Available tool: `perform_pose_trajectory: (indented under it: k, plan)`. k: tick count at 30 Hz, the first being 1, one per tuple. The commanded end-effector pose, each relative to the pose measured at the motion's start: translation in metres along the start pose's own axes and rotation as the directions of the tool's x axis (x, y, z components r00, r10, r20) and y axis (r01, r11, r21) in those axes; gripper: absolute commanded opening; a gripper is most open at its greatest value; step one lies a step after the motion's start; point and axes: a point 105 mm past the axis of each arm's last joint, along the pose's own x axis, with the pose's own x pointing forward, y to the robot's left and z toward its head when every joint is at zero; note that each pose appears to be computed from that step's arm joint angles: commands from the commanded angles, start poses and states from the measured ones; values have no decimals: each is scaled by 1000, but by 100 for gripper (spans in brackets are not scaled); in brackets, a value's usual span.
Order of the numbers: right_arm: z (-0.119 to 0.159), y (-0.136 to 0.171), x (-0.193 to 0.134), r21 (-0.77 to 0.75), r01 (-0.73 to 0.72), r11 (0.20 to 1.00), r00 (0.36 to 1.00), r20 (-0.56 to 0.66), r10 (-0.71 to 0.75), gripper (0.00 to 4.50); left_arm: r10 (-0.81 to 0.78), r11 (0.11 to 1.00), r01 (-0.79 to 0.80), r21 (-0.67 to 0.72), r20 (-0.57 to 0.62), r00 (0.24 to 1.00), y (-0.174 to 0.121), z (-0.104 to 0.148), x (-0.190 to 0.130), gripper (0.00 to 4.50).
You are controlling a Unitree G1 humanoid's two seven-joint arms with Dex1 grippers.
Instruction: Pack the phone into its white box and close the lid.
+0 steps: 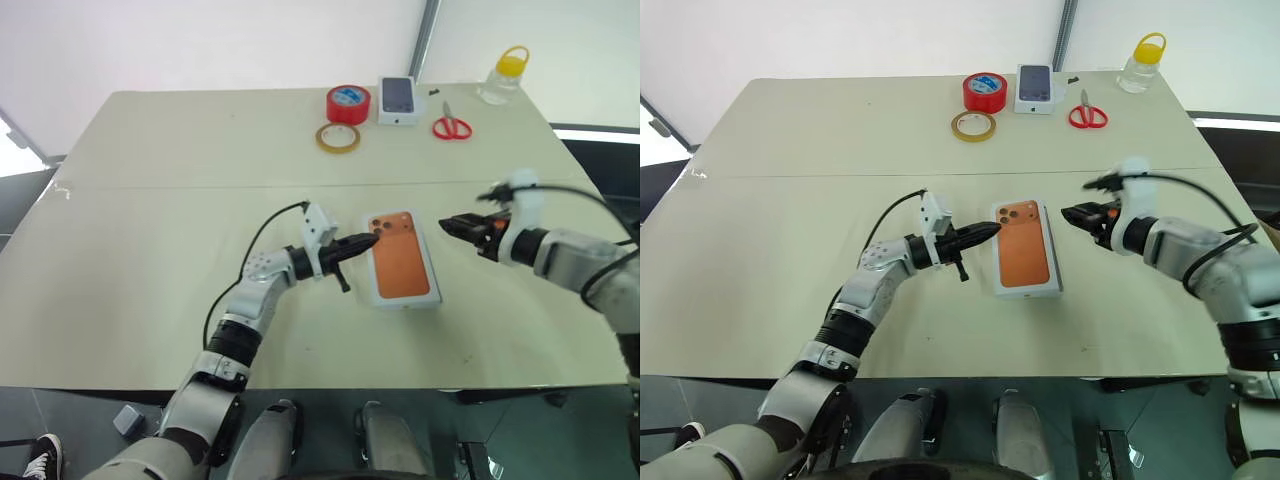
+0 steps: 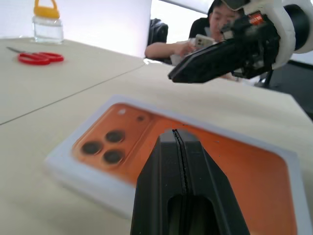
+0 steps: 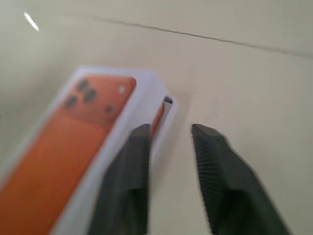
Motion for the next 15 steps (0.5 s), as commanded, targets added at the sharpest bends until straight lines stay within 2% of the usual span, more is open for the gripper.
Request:
perform_pose_trajectory:
  k: [1,3,5,9,15]
  plan:
    - [17,12,1,-240,3,971,994,109,24,6,47,999,-47,21,10,999,11,11,-17,0]
    - [15,20,2,-318,-10,948,992,116,49,6,79,997,-79,5,-13,997,16,7,-23,0]
    - [12,17,2,-322,18,947,992,121,22,6,101,995,-102,-19,-57,993,18,-3,-25,0]
    - [-4,15,0,-419,22,908,998,70,8,6,87,995,-92,-43,-108,990,12,-16,-14,0]
    - [-6,3,-5,-373,89,924,995,84,-62,6,41,996,-49,-70,-111,993,2,-16,15,0]
